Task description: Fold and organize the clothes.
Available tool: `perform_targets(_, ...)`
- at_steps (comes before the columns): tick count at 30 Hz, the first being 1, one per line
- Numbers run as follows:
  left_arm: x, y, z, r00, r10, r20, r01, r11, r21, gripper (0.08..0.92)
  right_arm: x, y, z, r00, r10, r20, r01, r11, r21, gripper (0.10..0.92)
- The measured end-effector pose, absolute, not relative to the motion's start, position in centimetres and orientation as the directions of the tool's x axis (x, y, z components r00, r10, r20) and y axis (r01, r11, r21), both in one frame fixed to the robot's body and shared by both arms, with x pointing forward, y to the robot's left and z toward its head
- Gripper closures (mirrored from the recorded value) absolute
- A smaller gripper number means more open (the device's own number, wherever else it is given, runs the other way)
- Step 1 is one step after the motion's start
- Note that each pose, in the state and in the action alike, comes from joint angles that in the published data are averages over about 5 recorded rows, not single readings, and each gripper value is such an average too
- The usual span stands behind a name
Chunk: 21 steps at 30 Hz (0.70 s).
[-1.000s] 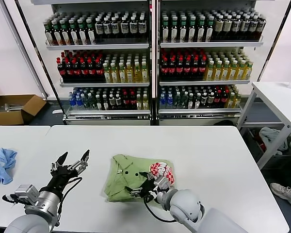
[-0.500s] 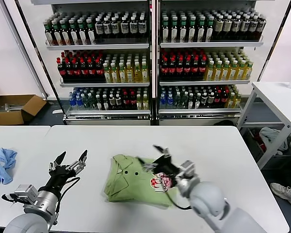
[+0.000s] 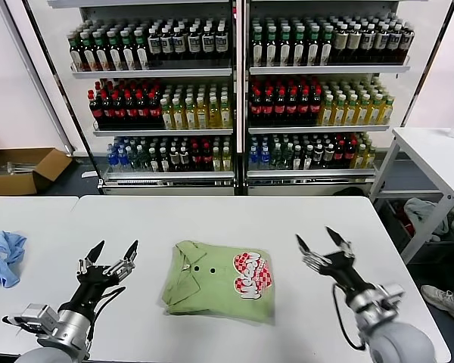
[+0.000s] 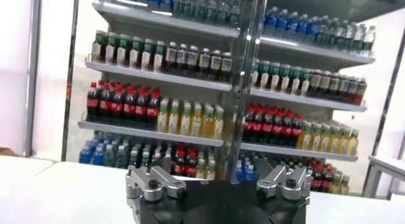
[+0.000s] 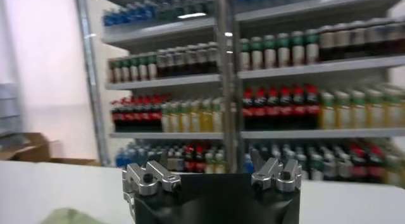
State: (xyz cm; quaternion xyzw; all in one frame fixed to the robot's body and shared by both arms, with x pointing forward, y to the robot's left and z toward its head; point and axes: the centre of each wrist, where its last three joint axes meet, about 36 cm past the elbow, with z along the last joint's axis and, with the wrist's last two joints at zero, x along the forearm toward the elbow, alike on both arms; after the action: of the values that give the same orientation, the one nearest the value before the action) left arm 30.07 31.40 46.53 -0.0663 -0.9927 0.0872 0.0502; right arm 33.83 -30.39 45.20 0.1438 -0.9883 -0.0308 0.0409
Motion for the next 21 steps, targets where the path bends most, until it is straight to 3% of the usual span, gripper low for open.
perform_targets(21, 27.7, 34.1, 45.0, -0.991, 0.131, 0.012, 0.128, 0.985, -0.116, 0.177, 25.4, -32.7, 41.9, -0.984, -0.130, 0.123, -0.127, 0.991, 0.038, 0.200)
